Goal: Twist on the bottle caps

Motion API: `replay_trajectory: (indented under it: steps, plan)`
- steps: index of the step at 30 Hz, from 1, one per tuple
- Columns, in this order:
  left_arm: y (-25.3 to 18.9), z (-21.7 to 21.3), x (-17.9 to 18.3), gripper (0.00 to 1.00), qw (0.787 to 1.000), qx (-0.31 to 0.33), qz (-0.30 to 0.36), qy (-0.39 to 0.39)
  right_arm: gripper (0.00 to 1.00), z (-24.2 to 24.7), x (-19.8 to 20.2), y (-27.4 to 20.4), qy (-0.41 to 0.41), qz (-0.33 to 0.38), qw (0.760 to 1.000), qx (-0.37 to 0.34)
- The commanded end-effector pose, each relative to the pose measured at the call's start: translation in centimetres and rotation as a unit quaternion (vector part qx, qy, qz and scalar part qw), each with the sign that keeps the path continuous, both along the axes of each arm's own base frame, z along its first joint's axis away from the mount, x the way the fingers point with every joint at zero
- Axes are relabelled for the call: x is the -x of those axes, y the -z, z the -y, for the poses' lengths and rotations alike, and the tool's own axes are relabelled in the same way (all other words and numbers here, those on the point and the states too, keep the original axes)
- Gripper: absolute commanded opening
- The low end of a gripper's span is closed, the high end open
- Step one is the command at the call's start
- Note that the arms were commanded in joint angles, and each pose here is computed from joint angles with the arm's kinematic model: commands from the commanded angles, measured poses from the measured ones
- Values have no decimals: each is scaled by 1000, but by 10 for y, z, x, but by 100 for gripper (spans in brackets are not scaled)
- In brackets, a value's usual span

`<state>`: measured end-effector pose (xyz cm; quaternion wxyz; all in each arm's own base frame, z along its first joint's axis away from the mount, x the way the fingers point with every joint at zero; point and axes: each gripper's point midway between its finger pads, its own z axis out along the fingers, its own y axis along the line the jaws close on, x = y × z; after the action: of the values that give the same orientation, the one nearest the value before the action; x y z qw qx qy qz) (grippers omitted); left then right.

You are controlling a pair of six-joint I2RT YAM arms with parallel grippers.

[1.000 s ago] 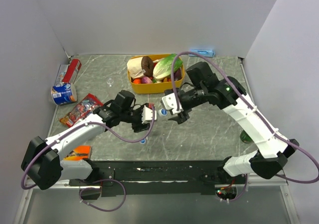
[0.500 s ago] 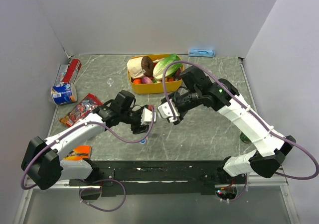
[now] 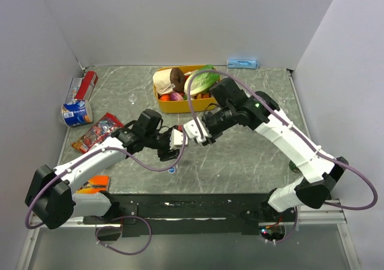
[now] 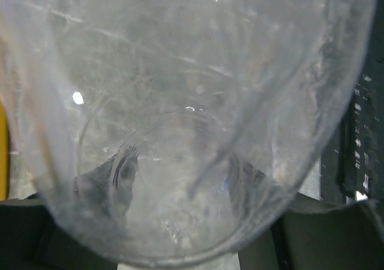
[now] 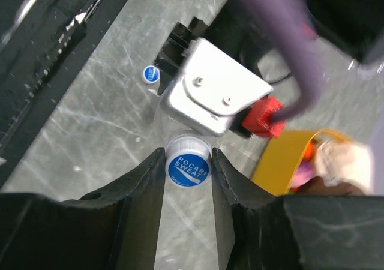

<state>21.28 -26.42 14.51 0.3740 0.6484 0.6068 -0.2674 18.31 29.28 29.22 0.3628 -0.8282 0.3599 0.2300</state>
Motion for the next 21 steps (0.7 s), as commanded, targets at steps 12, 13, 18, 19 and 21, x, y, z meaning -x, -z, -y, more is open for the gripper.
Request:
replay_trajectory:
  steps: [12,13,18,19,21]
  plan:
    - [-100,-36,-125,1,858,91,283,-419,0,-37,-74,32,516,-524,674,73]
    - [-95,-39,-128,1,856,73,285,-426,5,-42,-73,23,495,-529,686,65]
    - [-59,-42,-120,1,875,20,254,-411,69,-40,-124,-34,470,-474,743,-49]
    - [-52,-41,-115,1,884,16,242,-399,73,-34,-136,-56,464,-450,759,-85]
    - [-32,-31,-92,1,921,0,201,-334,76,-8,-162,-86,450,-393,788,-147]
